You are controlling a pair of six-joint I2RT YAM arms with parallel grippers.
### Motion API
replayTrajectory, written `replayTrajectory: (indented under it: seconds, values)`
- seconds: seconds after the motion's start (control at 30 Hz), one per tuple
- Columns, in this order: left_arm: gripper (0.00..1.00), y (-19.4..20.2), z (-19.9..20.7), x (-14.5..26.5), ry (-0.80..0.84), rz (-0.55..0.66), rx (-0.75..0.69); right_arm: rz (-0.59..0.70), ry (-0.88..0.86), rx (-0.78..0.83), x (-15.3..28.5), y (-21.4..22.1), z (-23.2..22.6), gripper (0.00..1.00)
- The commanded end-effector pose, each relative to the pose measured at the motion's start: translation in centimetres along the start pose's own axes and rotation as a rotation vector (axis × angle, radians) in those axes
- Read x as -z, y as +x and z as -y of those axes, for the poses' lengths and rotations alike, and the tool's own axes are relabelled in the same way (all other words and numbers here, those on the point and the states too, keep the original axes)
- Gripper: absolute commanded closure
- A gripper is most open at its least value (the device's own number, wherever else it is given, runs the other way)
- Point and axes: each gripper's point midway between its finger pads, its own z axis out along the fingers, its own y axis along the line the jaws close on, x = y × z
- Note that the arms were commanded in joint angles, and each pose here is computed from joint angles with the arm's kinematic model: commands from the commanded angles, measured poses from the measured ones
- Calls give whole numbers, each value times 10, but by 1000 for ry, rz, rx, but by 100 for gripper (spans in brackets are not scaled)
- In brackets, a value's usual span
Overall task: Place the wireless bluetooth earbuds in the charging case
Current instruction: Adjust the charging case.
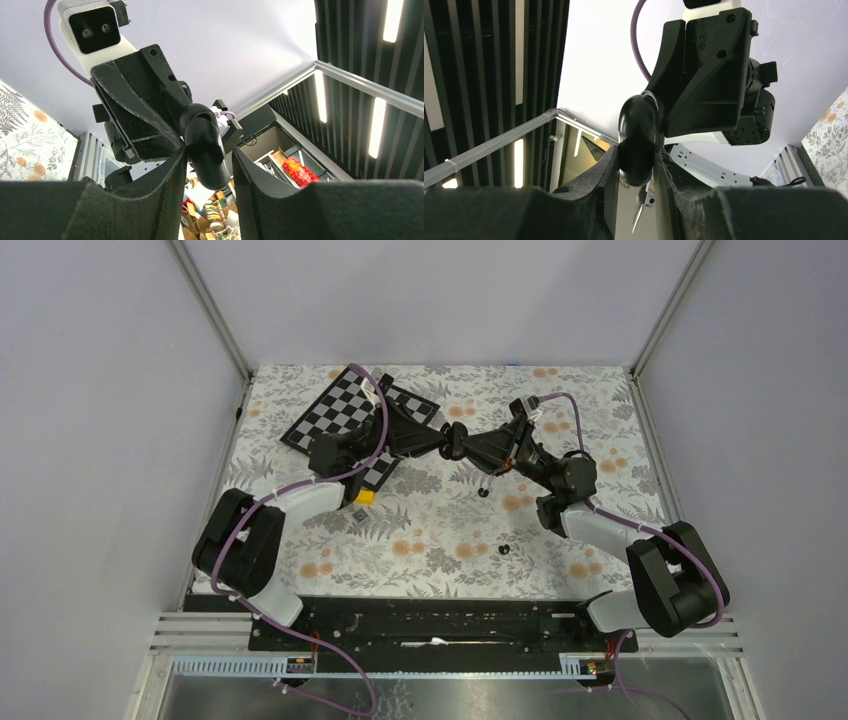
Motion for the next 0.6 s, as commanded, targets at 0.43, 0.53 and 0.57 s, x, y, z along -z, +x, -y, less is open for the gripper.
replayTrajectory:
  seconds: [0.43,0.53,0.57]
  values:
    - [60,7,34,2,109,-12,-132,-29,-166,123,1,12,-42,100]
    - [66,6,33,2,109,-10,-129,-29,-165,121,1,12,-41,100]
    - [67,6,33,2,107,-10,-127,-28,-164,121,1,12,-41,100]
